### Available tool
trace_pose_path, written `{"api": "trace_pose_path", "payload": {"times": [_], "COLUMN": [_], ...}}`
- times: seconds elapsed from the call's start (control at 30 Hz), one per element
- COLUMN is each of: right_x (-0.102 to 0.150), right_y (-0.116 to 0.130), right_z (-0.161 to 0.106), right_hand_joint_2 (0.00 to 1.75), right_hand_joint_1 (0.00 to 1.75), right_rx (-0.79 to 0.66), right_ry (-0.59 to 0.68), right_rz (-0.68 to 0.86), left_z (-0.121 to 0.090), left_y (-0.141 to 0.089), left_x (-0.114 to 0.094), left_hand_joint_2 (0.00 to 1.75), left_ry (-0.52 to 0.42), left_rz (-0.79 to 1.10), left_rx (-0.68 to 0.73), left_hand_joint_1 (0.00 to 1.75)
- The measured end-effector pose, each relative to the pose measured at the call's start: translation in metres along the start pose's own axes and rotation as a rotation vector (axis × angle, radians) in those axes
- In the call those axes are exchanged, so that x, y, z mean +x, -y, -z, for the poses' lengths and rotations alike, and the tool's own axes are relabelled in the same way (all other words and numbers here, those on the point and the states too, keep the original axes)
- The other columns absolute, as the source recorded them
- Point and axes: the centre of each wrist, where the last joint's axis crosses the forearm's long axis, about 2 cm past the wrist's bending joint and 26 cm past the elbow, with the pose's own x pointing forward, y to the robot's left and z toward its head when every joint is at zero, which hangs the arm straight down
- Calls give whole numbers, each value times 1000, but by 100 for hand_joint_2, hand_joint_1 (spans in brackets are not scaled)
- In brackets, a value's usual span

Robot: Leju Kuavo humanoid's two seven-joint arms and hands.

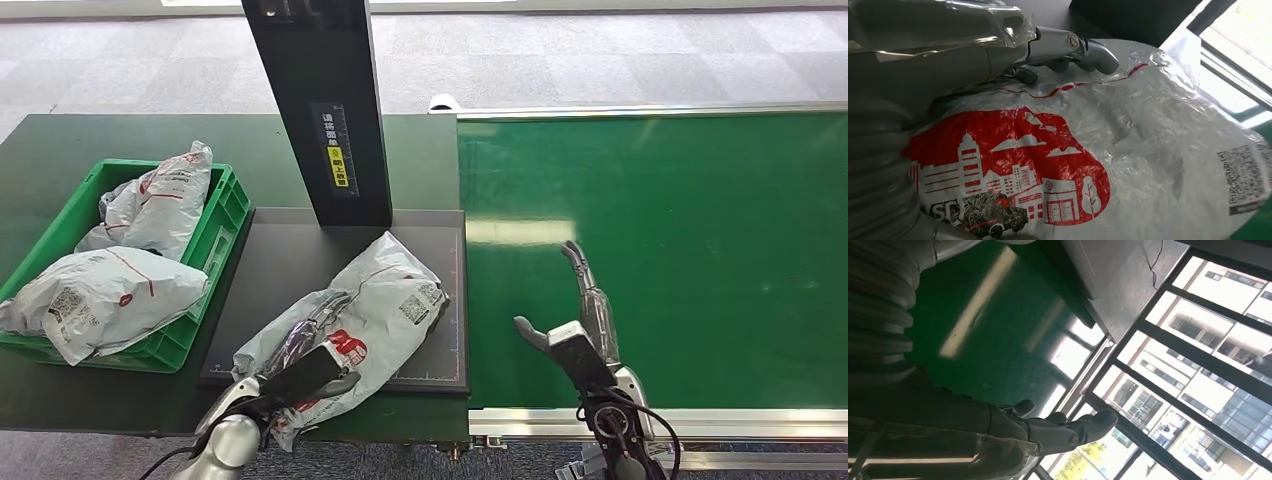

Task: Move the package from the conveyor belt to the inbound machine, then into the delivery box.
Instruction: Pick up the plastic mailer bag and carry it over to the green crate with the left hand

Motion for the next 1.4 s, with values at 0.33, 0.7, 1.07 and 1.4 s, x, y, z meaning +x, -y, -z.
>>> {"api": "trace_pose_path", "payload": {"times": [0.33,0.7,1.07,1.4], "right_x": [1,1,0,-1], "right_y": [-5,-1,1,3], "right_z": [-3,-17,-18,-17], "right_hand_joint_2": [175,175,175,175], "right_hand_joint_1": [0,0,0,0], "right_rx": [1,-24,-41,-71], "right_ry": [-22,-52,-49,-47], "right_rz": [8,17,24,32], "left_z": [5,3,1,4], "left_y": [4,7,6,-5], "left_x": [-8,-5,0,20], "left_hand_joint_2": [175,44,0,87], "left_ry": [49,178,276,420], "left_rz": [-1,41,110,-3], "left_rx": [-1,306,562,857], "left_hand_joint_1": [161,166,175,175]}}
